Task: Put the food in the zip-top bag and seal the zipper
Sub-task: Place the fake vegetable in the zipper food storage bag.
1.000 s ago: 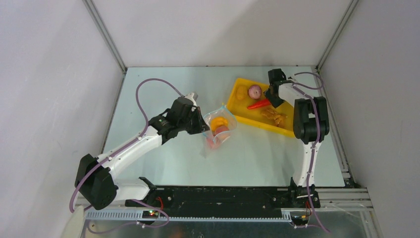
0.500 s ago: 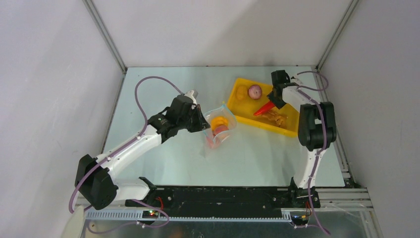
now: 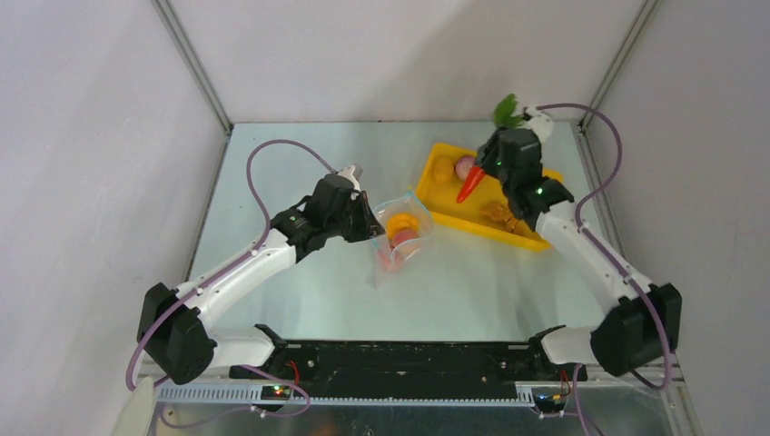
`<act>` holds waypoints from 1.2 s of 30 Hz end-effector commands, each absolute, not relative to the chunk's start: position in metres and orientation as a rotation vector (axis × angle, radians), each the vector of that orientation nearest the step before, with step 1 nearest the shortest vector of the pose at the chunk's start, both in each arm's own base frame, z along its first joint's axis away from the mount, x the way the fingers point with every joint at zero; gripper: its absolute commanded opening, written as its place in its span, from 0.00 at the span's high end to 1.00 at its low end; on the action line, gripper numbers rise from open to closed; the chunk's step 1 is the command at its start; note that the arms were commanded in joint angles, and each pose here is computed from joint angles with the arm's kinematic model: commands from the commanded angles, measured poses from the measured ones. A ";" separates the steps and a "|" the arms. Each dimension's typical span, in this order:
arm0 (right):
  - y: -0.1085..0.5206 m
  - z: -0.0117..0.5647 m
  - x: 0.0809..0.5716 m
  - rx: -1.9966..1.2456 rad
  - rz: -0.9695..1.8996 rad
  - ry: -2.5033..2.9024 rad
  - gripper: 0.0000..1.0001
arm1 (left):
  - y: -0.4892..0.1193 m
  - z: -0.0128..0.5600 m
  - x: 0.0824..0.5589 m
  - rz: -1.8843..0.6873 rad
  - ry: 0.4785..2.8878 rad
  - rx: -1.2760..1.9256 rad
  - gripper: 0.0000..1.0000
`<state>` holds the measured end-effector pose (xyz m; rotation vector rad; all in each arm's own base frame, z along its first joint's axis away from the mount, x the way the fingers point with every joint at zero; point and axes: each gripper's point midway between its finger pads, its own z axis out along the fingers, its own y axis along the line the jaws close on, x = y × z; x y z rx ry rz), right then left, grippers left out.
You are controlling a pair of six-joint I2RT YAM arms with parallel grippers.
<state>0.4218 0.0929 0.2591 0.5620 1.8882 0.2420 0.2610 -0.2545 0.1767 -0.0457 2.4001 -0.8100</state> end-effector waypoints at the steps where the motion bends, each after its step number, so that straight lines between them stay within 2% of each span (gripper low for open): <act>1: 0.150 0.342 0.391 0.298 0.345 1.672 0.80 | -0.256 0.203 0.267 -0.836 2.317 -0.044 1.00; 5: 0.199 0.383 0.358 0.145 0.426 1.555 0.80 | -0.255 0.204 0.267 -0.834 2.316 -0.047 1.00; 8: 0.234 0.388 0.341 0.060 0.480 1.522 0.80 | -0.257 0.207 0.266 -0.845 2.312 -0.043 1.00; 19: 0.307 0.327 0.322 0.033 0.519 1.550 0.79 | -0.257 0.211 0.264 -0.865 2.306 -0.056 1.00; 27: 0.325 0.282 0.308 0.156 0.545 1.585 0.73 | -0.259 0.210 0.263 -0.888 2.308 -0.067 1.00; 33: 0.336 0.265 0.298 0.184 0.522 1.573 0.64 | -0.257 0.207 0.261 -0.879 2.319 -0.082 1.00; 36: 0.338 0.264 0.294 0.155 0.518 1.570 0.53 | -0.258 0.205 0.259 -0.891 2.321 -0.077 1.00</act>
